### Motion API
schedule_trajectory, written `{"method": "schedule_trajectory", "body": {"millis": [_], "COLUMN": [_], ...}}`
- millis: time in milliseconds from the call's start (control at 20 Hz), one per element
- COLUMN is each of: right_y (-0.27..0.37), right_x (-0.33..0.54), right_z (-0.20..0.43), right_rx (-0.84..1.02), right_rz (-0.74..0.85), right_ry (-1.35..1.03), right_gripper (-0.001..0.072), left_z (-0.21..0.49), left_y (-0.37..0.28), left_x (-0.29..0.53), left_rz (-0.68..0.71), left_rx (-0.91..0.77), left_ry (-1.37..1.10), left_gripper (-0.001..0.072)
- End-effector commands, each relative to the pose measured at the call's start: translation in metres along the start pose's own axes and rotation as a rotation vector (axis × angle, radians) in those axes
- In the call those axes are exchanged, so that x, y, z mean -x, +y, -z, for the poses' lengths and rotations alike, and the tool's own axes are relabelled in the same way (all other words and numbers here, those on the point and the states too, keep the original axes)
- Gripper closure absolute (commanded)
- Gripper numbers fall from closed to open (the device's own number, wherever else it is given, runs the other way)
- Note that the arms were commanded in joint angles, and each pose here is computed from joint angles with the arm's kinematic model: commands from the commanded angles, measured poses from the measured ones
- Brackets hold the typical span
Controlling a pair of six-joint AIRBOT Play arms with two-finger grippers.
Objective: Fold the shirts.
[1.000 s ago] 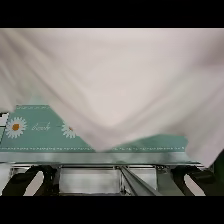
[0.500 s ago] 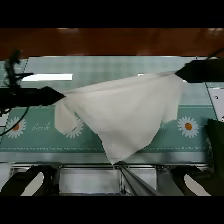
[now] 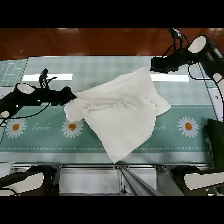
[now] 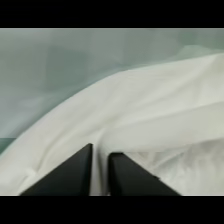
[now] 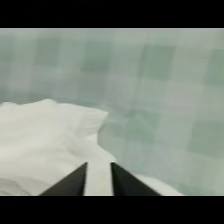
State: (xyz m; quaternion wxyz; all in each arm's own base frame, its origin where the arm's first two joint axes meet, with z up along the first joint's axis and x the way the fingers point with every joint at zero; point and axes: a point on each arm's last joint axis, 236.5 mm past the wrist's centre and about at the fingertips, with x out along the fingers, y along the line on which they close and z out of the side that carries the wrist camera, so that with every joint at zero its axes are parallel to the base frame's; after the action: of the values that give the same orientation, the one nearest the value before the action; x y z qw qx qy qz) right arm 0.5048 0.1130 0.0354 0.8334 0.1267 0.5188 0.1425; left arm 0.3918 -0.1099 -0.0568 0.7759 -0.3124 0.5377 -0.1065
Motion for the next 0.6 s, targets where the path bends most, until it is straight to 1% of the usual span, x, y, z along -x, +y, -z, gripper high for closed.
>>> {"method": "schedule_trajectory", "body": {"millis": [0,50,150,200,300,400,550], "right_y": [-0.007,-0.02,-0.056,-0.071,-0.09,-0.093,-0.074], "right_x": [-0.012,-0.003,0.032,0.053,0.084,0.094,0.084], "right_z": [0.007,0.015,0.041,0.052,0.065,0.096,0.175], "right_rx": [-0.005,0.012,-0.026,-0.062,-0.183,-0.245,-0.276], "right_rz": [-0.001,0.036,0.13,0.15,0.153,0.131,0.069], "right_ry": [0.071,0.12,0.267,0.303,0.257,0.208,0.238], "right_gripper": [0.0297,0.0297,0.0298,0.0298,0.03,0.0303,0.0303], "left_z": [0.003,-0.004,-0.032,-0.049,-0.062,-0.043,0.007], "left_y": [-0.005,-0.008,0.0,0.006,0.014,0.02,0.014], "left_x": [-0.003,0.007,0.036,0.052,0.072,0.067,0.038], "left_rz": [0.026,0.028,0.002,-0.004,0.01,0.039,0.11], "left_rx": [-0.001,-0.044,-0.087,-0.071,-0.014,-0.023,-0.118], "left_ry": [0.075,0.087,0.069,0.041,0.031,0.132,0.368], "left_gripper": [0.02,0.02,0.02,0.02,0.0201,0.0201,0.0201]}}
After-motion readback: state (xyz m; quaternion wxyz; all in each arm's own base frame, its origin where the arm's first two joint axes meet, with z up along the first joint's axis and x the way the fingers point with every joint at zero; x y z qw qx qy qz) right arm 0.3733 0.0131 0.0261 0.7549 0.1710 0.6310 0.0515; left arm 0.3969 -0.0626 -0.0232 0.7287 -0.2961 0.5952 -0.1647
